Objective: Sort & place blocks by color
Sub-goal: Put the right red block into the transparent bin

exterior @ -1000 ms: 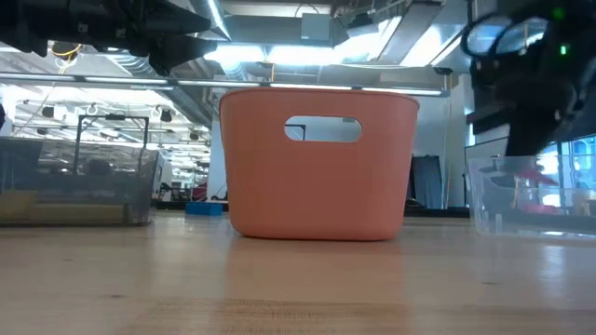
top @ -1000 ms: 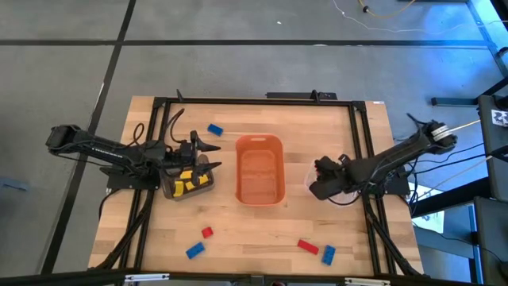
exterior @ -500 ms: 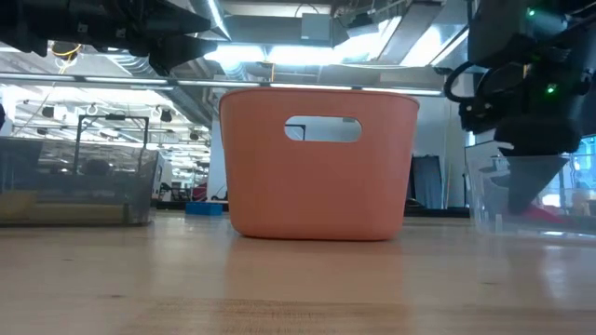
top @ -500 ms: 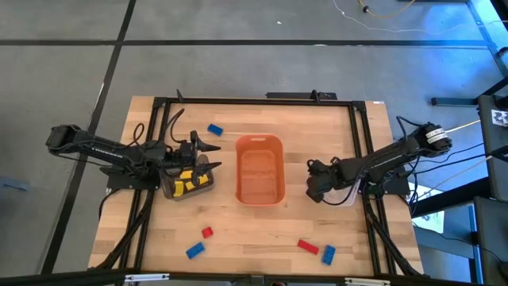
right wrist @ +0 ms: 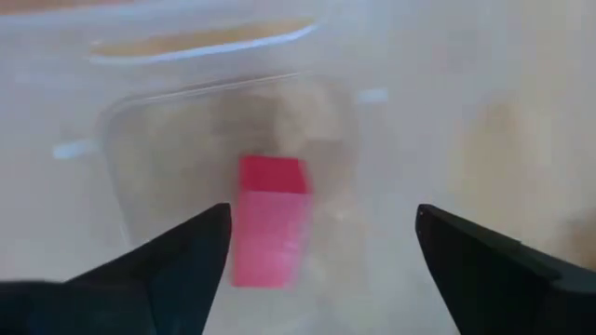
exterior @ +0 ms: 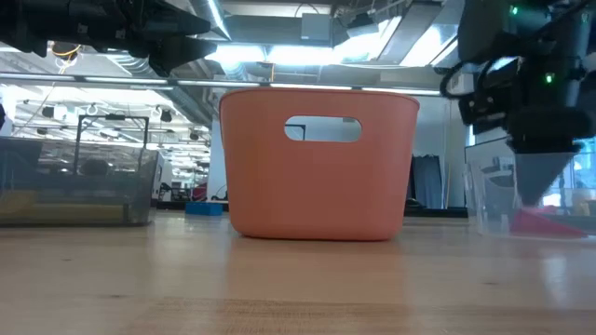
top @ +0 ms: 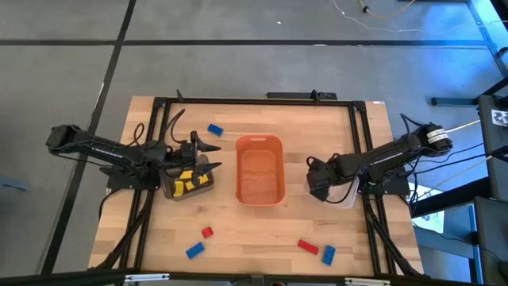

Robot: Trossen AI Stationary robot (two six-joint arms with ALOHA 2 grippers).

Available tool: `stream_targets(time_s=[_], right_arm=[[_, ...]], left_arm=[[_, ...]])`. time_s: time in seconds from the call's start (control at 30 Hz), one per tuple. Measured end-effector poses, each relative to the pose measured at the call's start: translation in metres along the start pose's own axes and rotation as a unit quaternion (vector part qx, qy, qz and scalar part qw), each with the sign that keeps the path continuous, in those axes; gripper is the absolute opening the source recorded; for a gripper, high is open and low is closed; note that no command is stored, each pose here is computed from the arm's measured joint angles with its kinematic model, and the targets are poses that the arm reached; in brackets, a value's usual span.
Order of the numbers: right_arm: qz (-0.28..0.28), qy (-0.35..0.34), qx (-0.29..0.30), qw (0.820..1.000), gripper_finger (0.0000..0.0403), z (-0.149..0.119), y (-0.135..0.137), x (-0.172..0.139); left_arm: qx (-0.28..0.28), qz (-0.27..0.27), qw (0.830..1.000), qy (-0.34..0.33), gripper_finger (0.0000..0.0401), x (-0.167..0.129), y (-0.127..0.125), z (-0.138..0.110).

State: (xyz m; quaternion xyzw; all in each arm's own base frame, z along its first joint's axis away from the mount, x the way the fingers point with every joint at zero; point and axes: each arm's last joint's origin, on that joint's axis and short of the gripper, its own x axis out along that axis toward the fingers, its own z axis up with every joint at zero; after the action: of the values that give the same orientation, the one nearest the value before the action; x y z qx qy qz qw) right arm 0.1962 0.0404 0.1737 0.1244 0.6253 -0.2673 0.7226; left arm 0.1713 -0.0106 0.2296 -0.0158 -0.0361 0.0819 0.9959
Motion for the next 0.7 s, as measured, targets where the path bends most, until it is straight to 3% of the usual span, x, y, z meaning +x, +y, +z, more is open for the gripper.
stream_targets(time_s=[0.17,0.4,0.57,0.7], right_arm=[[-0.011,-0.056,-0.016,0.998,0.0342,0.002,0.002,-0.033],[0.096,-0.188,-0.037,0.977,0.0343,-0.005,0.022,-0.064],[0.159,-0.316,-0.084,0.932,0.0343,-0.003,0.046,-0.083],[0.155,-0.43,-0.117,0.882,0.0343,0.008,0.057,-0.1]], left_arm=[[0.0,0.0,1.0,0.002,0.0244,0.0,0.0,0.0],[0.002,0.0,1.0,0.008,0.0244,0.0,0.0,-0.002],[0.002,0.0,1.0,0.007,0.0244,0.0,0.0,-0.001],[0.001,0.0,1.0,0.004,0.0244,0.0,0.0,-0.001]])
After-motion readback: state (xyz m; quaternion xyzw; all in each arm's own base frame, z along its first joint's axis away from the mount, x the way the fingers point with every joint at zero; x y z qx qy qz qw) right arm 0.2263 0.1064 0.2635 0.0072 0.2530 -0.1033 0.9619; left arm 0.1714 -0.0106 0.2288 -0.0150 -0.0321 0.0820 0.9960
